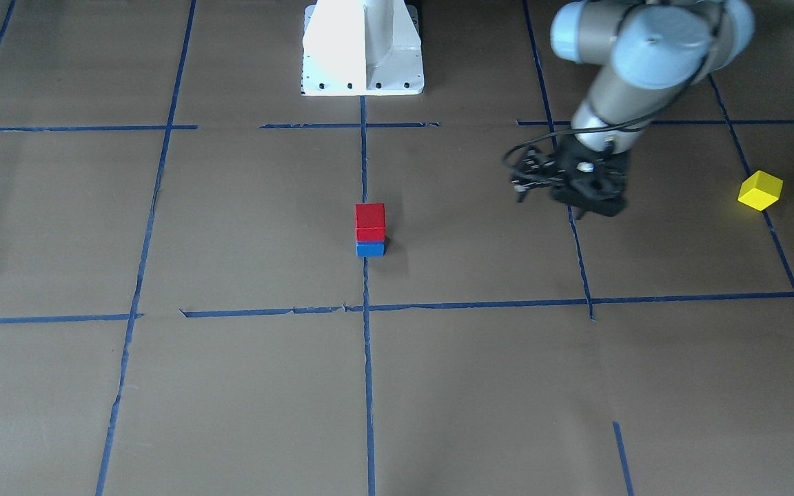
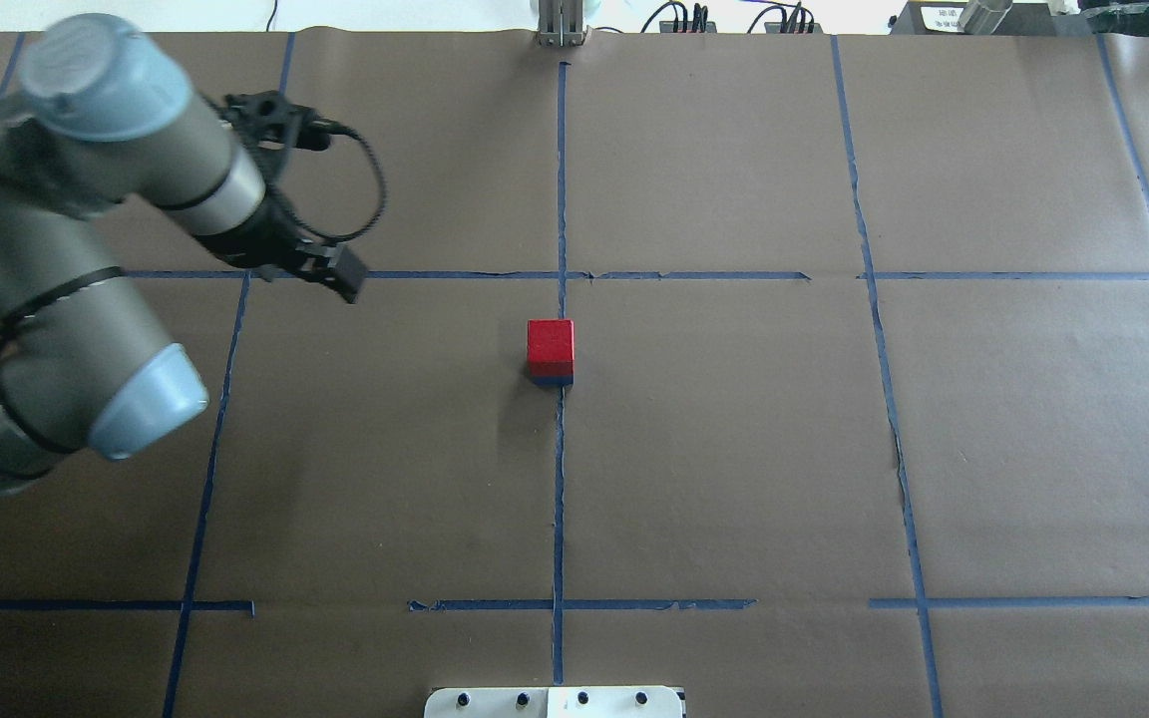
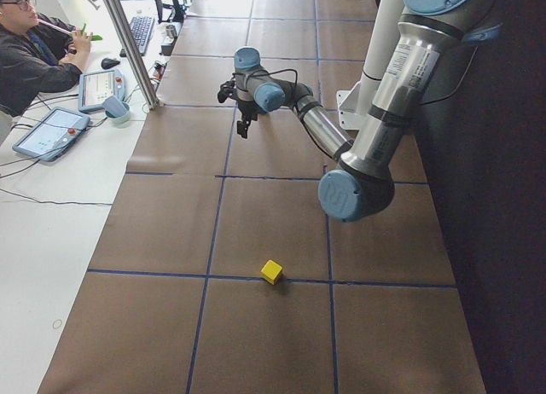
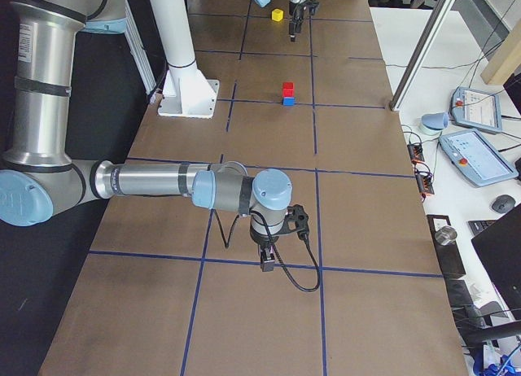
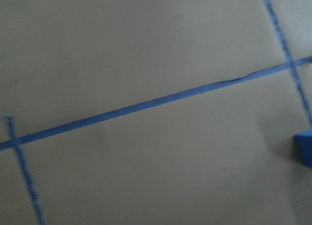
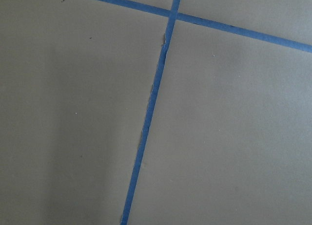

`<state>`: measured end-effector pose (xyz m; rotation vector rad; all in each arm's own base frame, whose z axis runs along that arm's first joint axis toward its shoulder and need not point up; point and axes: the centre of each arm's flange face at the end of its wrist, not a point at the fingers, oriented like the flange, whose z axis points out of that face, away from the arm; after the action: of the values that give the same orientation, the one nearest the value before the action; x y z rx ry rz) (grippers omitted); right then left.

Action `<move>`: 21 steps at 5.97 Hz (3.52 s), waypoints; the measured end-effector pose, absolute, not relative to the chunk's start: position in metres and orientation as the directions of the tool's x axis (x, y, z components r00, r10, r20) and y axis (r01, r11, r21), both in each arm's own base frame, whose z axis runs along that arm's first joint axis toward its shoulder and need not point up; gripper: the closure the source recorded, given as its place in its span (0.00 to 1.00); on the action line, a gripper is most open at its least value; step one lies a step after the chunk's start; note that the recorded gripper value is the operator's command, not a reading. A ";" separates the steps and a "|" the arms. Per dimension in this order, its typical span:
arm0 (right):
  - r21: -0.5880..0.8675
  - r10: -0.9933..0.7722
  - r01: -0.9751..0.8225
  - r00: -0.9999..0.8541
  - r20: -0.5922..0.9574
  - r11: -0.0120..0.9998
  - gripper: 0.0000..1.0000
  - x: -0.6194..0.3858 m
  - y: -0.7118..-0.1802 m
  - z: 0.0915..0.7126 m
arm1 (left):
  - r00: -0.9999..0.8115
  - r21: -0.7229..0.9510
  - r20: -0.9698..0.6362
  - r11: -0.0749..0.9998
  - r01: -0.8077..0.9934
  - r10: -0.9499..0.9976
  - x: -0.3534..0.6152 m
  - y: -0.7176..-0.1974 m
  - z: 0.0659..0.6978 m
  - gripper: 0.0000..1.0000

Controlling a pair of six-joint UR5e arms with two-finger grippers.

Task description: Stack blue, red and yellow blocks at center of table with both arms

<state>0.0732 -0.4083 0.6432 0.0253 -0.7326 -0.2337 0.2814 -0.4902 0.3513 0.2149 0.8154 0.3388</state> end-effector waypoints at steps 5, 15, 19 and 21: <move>0.102 -0.218 0.202 0.715 0.664 0.974 0.00 0.073 -0.408 0.645 | 0.646 0.431 -0.570 0.854 -0.292 0.508 0.102 -0.384 0.658 0.00; 0.100 -0.217 0.203 0.715 0.665 0.974 0.00 0.073 -0.408 0.646 | 0.626 0.372 -0.627 0.884 -0.282 0.464 0.103 -0.401 0.741 0.51; 0.098 -0.216 0.203 0.715 0.665 0.974 0.00 0.073 -0.408 0.647 | 0.621 0.372 -0.640 0.890 -0.265 0.453 0.108 -0.408 0.731 0.94; 0.099 -0.216 0.202 0.715 0.665 0.974 0.00 0.073 -0.408 0.646 | 0.595 0.365 -0.676 0.899 -0.242 0.435 0.118 -0.422 0.674 0.95</move>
<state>0.0728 -0.4080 0.6462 0.0201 -0.7388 -0.2313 0.1178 -0.4217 0.6738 0.2459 0.8470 0.3977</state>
